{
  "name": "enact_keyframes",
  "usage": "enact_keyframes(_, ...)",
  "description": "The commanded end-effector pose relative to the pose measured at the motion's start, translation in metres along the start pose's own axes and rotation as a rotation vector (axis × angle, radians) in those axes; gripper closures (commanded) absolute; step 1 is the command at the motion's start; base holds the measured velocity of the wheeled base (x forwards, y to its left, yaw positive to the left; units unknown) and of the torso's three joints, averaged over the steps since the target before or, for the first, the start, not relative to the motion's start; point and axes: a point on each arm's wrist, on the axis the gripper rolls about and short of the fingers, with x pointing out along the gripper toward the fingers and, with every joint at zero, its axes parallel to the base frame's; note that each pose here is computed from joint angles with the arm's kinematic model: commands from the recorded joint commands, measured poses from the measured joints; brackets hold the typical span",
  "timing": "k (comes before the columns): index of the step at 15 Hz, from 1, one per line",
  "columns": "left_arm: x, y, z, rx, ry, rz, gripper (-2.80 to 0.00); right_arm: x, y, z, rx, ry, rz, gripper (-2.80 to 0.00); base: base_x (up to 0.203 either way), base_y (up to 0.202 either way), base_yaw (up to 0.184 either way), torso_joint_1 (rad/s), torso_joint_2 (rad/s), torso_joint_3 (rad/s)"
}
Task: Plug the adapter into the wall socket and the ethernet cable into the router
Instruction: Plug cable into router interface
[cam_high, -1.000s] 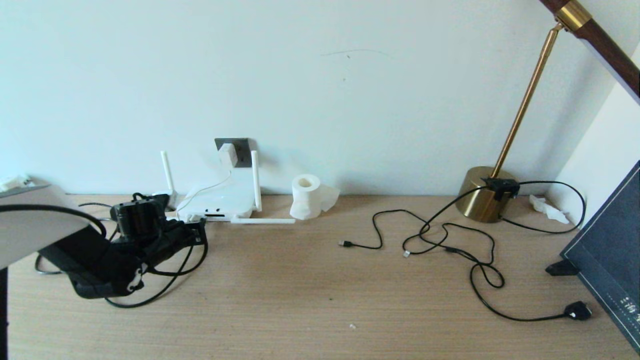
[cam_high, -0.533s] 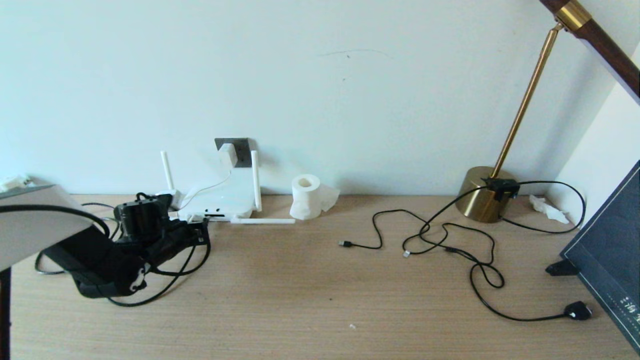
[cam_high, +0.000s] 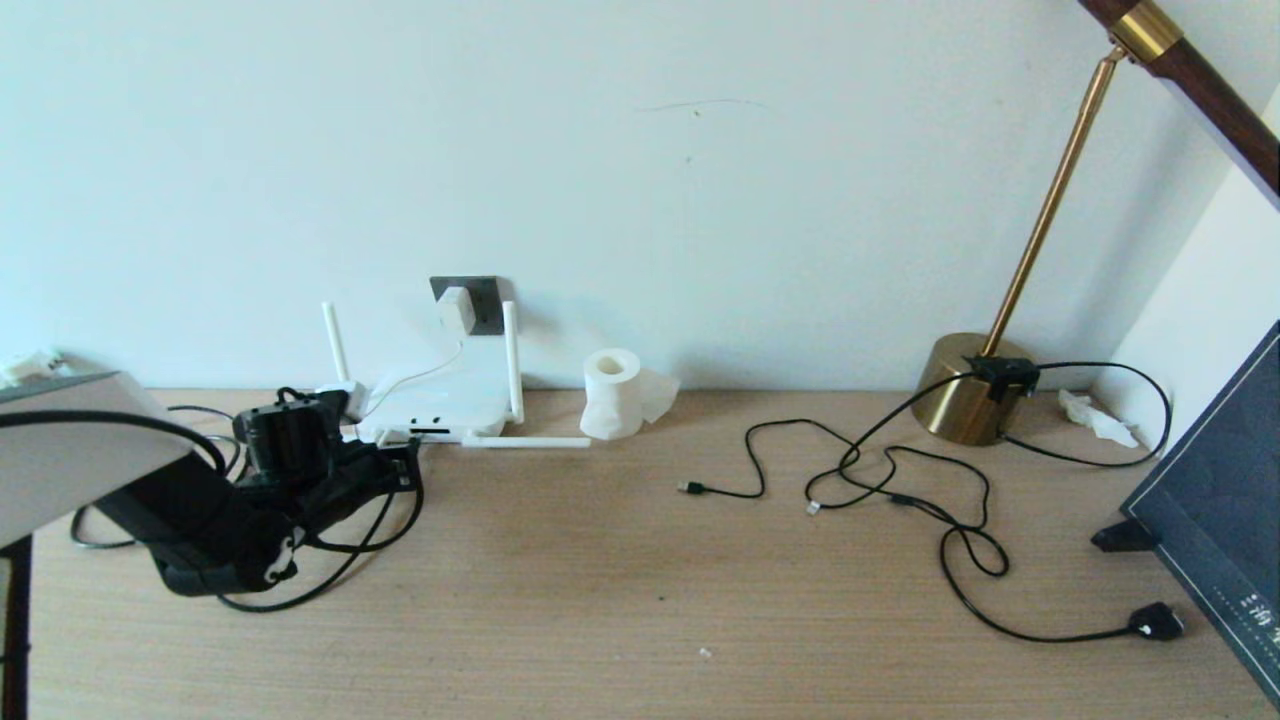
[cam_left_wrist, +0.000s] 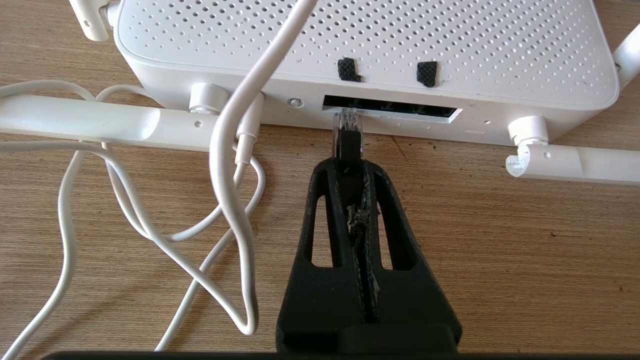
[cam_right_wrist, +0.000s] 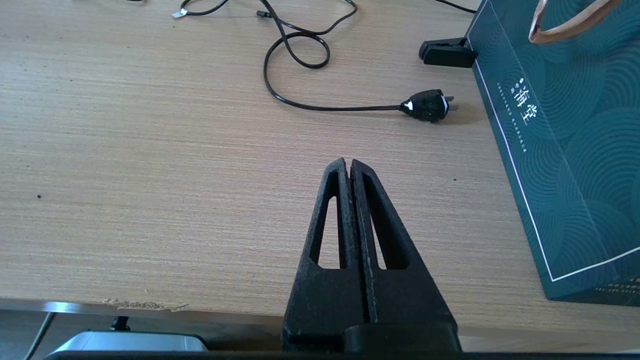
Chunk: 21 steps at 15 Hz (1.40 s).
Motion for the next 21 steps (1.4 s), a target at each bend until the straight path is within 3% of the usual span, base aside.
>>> enact_keyframes(1, 0.0014, 0.0003, -0.0010, 0.000, -0.002, 0.000, 0.00, 0.0001, 0.0000, -0.0001, -0.001, 0.003, 0.001, 0.00, 0.000, 0.000, 0.000, 0.000, 0.00, 0.000)
enact_keyframes(21, -0.0014, 0.0001, 0.0052, 0.001, -0.019, 0.000, 0.00, 0.0001, 0.0000, -0.0001, -0.001, 0.003, 0.001, 0.00, 0.000, 0.000, 0.000, 0.000, 0.00, 0.000)
